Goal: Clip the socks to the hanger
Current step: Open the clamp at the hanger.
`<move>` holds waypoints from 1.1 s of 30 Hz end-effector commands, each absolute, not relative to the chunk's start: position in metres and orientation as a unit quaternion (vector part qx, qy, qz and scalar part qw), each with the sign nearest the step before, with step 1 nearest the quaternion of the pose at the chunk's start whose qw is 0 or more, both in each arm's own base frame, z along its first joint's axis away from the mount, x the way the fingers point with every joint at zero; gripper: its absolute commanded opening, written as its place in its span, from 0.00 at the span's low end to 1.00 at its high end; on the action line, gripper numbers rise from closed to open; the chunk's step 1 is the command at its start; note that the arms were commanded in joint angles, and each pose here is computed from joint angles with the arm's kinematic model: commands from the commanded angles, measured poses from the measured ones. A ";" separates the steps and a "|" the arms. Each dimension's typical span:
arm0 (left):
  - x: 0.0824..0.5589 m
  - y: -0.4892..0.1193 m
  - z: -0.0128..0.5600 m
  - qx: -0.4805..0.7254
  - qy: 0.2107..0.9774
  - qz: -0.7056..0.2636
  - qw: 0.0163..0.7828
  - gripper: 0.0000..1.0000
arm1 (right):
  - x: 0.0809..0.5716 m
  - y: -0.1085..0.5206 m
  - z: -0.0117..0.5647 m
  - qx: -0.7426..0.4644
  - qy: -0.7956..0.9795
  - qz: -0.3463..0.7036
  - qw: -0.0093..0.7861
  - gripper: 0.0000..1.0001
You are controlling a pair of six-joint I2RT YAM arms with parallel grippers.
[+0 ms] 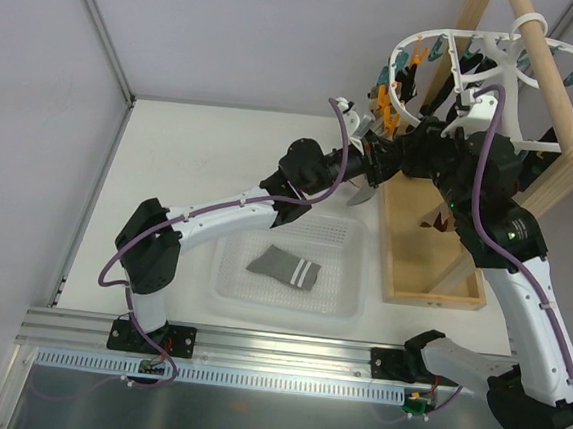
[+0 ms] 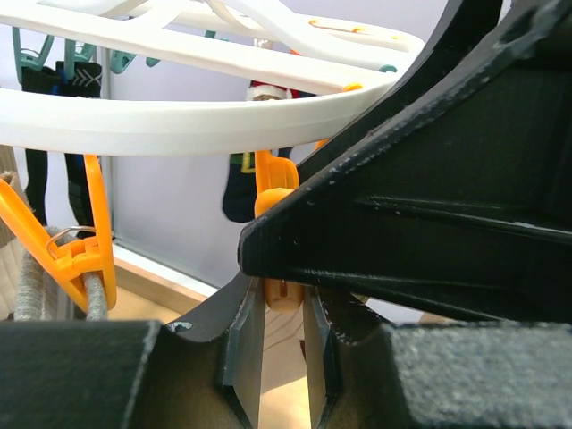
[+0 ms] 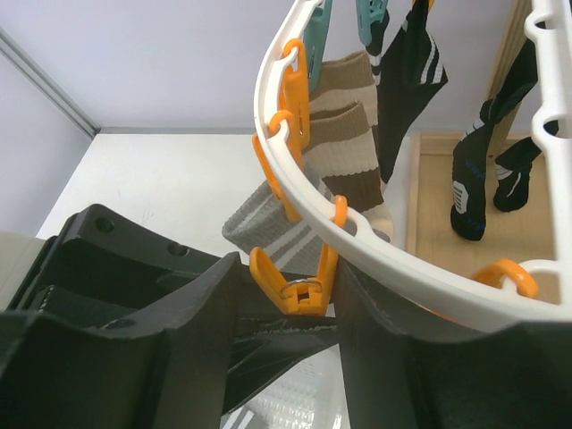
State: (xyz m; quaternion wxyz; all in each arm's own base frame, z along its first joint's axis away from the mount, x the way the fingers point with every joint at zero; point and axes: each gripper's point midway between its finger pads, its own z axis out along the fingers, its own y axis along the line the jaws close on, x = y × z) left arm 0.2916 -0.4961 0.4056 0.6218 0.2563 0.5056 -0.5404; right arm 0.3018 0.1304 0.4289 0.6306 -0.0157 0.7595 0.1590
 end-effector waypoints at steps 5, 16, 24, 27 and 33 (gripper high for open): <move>0.265 -0.492 0.437 0.269 0.464 -0.556 0.635 0.00 | 0.315 0.122 0.458 0.019 0.712 0.156 0.684 0.33; 0.250 -0.484 0.436 0.298 0.450 -0.550 0.638 0.44 | 0.316 0.119 0.448 0.010 0.720 0.137 0.680 0.01; 0.238 -0.416 0.412 0.286 0.526 -0.492 0.633 0.77 | 0.314 0.120 0.449 0.007 0.721 0.142 0.678 0.01; 0.243 -0.388 0.387 0.254 0.597 -0.471 0.598 0.84 | 0.311 0.120 0.448 0.006 0.725 0.144 0.673 0.01; 0.265 -0.314 0.285 0.165 0.775 -0.358 0.494 0.86 | 0.308 0.112 0.443 0.013 0.728 0.131 0.673 0.01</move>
